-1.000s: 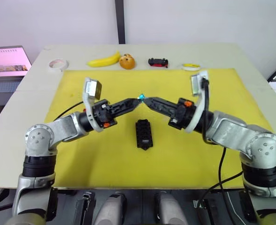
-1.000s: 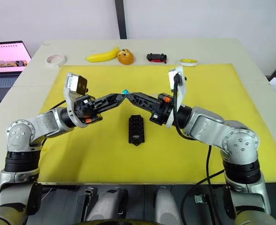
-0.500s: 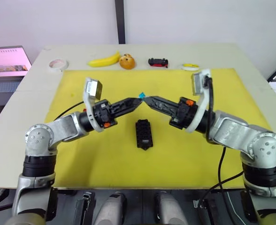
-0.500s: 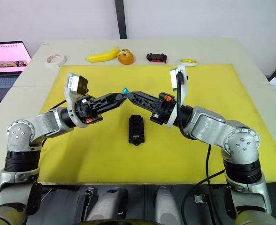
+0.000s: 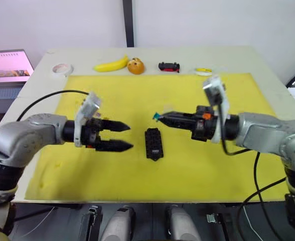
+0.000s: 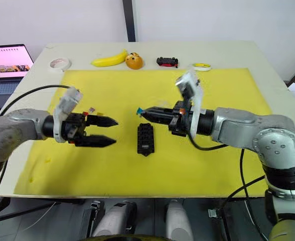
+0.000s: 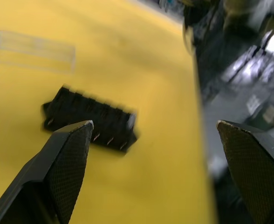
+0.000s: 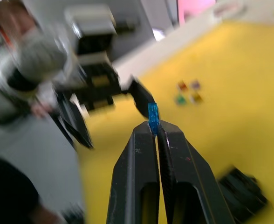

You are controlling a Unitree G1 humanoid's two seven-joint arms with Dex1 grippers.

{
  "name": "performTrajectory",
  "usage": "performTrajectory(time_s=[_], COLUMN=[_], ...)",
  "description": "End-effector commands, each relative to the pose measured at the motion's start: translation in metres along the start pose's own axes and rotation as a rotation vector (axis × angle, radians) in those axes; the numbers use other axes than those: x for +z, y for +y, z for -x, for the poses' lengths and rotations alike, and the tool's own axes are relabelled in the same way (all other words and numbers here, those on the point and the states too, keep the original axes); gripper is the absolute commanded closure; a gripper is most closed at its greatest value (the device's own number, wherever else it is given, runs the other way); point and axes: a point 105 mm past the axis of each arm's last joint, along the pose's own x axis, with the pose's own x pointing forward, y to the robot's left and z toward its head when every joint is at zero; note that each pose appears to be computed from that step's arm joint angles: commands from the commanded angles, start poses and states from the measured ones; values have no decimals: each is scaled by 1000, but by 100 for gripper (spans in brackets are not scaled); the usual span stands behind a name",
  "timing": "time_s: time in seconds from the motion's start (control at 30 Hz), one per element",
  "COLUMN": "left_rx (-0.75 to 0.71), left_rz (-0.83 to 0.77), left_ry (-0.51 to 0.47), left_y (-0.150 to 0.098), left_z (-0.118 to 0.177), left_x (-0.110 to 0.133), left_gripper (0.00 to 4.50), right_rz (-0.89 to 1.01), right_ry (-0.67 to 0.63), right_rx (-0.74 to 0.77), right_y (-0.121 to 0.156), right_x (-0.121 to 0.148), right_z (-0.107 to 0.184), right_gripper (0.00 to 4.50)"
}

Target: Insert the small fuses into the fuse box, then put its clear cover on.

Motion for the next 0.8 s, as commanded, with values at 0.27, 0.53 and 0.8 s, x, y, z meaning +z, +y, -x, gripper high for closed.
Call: performTrajectory(time_s=[0.27,0.53,0.8], left_rx=[-18,12,25], left_rz=[-327,-372,-369], left_ry=[75,84,88], left_y=[3,11,10], left_z=[-30,-41,-47], left_x=[-18,-21,-23], left_gripper=[4,4,4], right_rz=[453,542,579], right_ry=[186,241,275], right_rx=[77,101,126], right_y=[-4,-15,-21], right_x=[-31,-40,-49], right_z=[-19,-24,-26], right_gripper=[450,450,450])
